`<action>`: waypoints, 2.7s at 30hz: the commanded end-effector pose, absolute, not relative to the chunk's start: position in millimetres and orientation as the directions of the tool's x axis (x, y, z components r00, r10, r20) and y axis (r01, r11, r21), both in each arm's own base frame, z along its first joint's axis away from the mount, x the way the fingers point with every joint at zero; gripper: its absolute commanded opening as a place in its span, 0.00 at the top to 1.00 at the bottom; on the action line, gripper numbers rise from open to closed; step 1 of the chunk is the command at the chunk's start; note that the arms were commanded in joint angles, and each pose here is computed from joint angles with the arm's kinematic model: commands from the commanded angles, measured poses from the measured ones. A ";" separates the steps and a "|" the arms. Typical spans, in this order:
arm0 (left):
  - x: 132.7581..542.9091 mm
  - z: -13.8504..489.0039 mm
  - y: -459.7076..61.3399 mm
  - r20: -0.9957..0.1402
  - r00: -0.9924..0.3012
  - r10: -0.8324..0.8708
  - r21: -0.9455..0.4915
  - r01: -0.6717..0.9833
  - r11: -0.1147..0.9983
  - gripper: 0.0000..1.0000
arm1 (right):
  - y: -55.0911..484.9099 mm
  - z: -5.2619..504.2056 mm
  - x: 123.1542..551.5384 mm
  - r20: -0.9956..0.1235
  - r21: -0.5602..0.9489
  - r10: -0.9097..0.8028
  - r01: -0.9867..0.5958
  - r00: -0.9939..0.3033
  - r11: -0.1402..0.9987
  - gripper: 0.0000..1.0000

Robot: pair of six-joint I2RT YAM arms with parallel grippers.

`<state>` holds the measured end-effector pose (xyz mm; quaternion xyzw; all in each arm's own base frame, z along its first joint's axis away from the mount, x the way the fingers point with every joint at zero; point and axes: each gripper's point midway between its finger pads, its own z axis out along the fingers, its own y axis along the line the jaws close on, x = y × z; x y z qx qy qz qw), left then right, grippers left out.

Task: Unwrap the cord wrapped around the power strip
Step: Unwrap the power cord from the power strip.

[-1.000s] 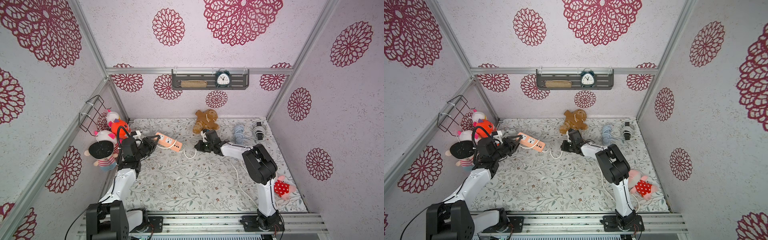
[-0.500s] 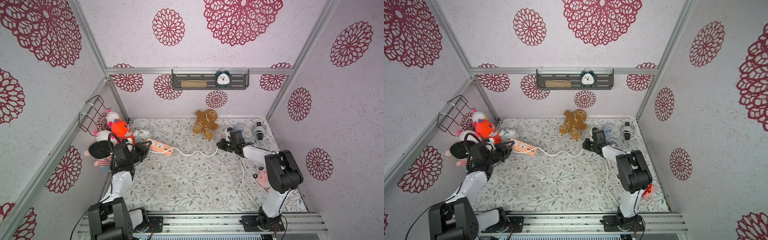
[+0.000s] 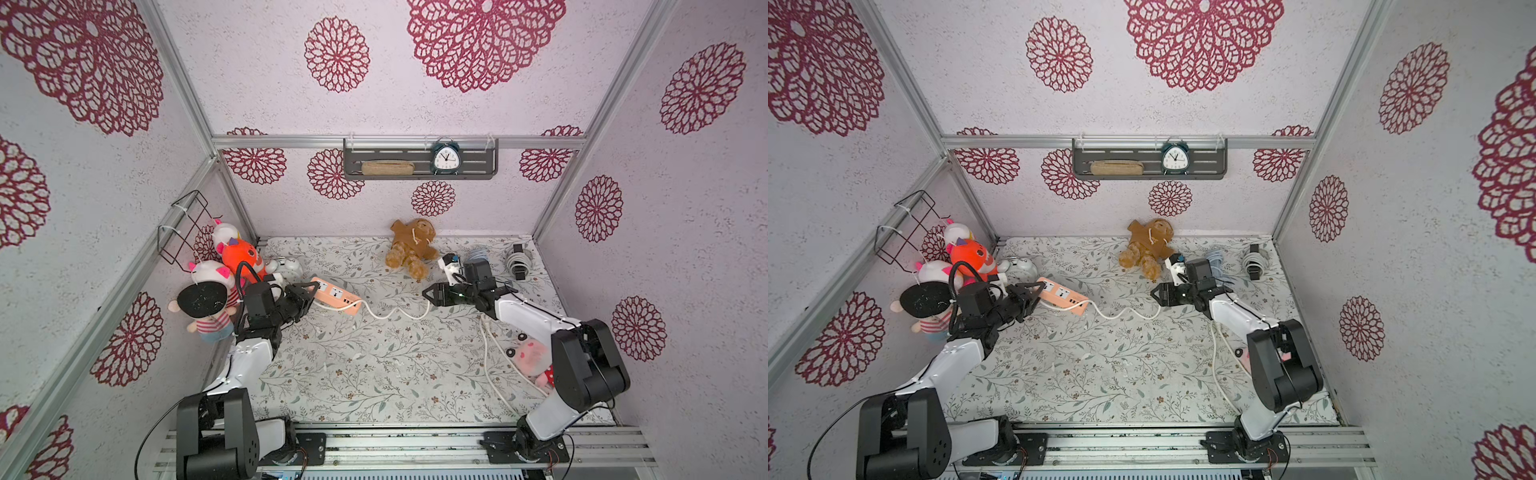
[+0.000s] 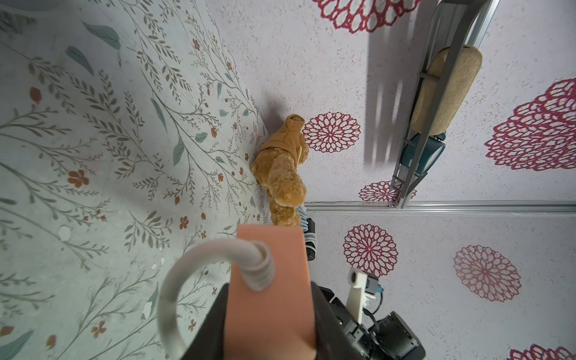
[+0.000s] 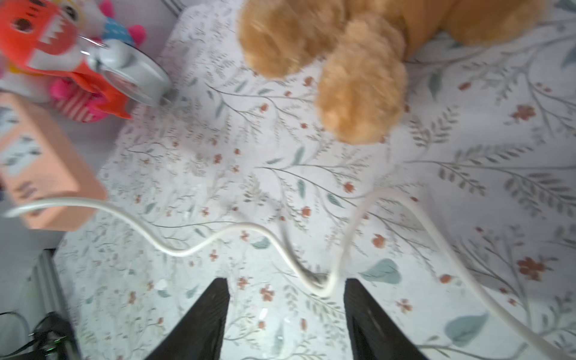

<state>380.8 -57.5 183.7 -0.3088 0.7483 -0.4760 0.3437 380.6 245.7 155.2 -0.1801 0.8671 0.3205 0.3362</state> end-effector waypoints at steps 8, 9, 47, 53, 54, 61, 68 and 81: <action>406.3 224.0 -81.2 -0.263 -0.561 -0.785 -0.947 -0.003 0.320 1.00 | 368.4 189.2 344.7 -0.852 0.319 -0.263 -0.847 -0.452 0.425 0.21; 405.9 224.4 -81.9 -0.263 -0.562 -0.784 -0.948 -0.003 0.320 1.00 | 375.2 188.2 344.1 -0.854 0.308 -0.273 -0.853 -0.442 0.421 0.21; 441.5 270.6 -91.2 -0.221 -0.576 -0.787 -0.970 0.211 0.118 1.00 | 347.5 115.4 342.2 -0.835 0.299 -0.245 -0.781 -0.492 0.549 1.00; 412.4 283.0 -112.7 -0.157 -0.715 -0.682 -0.974 0.225 -0.012 1.00 | 319.2 105.9 377.6 -0.832 0.297 -0.193 -0.711 -0.520 0.637 1.00; 405.8 284.0 -115.2 -0.162 -0.731 -0.663 -0.974 0.227 -0.011 1.00 | 313.4 107.7 384.1 -0.832 0.294 -0.184 -0.699 -0.522 0.652 1.00; 367.8 240.3 -127.9 -0.239 -0.829 -0.505 -0.958 0.117 0.263 1.00 | 271.7 139.7 414.4 -0.856 0.251 -0.140 -0.636 -0.498 0.730 1.00; 347.1 213.3 -116.3 -0.216 -0.865 -0.452 -0.928 0.038 0.370 1.00 | 229.6 148.2 422.3 -0.853 0.232 -0.123 -0.579 -0.508 0.782 1.00; 346.4 146.9 -108.3 -0.105 -0.912 -0.397 -0.895 -0.088 0.438 1.00 | 160.3 143.2 431.4 -0.839 0.265 -0.011 -0.427 -0.544 0.864 1.00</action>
